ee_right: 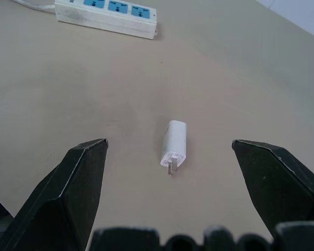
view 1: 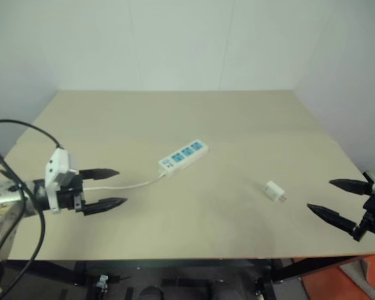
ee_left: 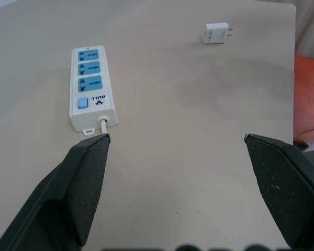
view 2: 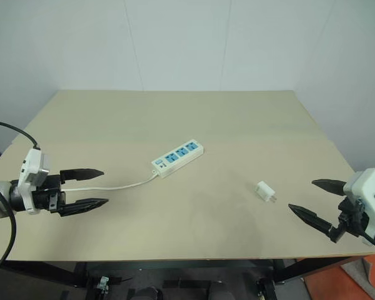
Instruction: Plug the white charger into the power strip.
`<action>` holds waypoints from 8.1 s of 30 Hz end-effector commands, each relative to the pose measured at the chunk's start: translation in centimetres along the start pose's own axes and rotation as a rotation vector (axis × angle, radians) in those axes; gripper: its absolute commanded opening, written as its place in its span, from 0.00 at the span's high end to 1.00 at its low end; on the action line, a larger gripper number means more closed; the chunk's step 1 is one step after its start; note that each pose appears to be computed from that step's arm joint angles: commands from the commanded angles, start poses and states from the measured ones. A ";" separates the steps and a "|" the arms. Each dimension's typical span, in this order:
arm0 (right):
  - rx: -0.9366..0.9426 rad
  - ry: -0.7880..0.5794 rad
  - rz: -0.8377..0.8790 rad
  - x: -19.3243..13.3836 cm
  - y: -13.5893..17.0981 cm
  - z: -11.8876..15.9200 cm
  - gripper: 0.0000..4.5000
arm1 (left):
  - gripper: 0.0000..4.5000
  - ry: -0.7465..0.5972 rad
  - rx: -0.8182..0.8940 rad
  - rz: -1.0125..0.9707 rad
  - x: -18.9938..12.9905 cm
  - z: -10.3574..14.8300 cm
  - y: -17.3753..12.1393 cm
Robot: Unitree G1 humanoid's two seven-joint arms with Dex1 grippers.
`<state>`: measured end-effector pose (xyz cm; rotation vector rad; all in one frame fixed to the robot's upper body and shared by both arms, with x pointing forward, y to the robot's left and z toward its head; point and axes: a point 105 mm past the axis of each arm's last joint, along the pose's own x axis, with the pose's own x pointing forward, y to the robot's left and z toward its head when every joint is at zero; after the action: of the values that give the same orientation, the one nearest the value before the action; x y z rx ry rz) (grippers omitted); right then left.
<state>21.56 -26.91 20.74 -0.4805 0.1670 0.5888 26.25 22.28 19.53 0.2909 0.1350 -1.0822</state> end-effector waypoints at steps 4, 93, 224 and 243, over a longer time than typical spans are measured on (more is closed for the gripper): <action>-0.042 -0.021 0.001 0.1 0.0 1.0 0.00 | 0.00 -0.021 0.032 -0.021 0.3 1.1 -0.2; -0.006 -0.110 0.046 2.0 3.5 2.0 0.00 | 0.01 -0.123 0.031 -0.108 12.9 -6.8 -0.4; 0.141 0.822 0.259 18.2 -0.2 -4.2 0.74 | 0.27 -0.008 0.065 -0.388 13.4 -9.7 -3.8; 0.208 0.028 0.177 17.2 -1.3 7.8 0.74 | 0.27 -0.017 0.106 -0.389 14.2 -8.5 -1.8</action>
<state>37.15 -16.50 20.53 -0.2736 0.4552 0.6868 31.46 11.84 7.82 0.3327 0.1037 -1.4802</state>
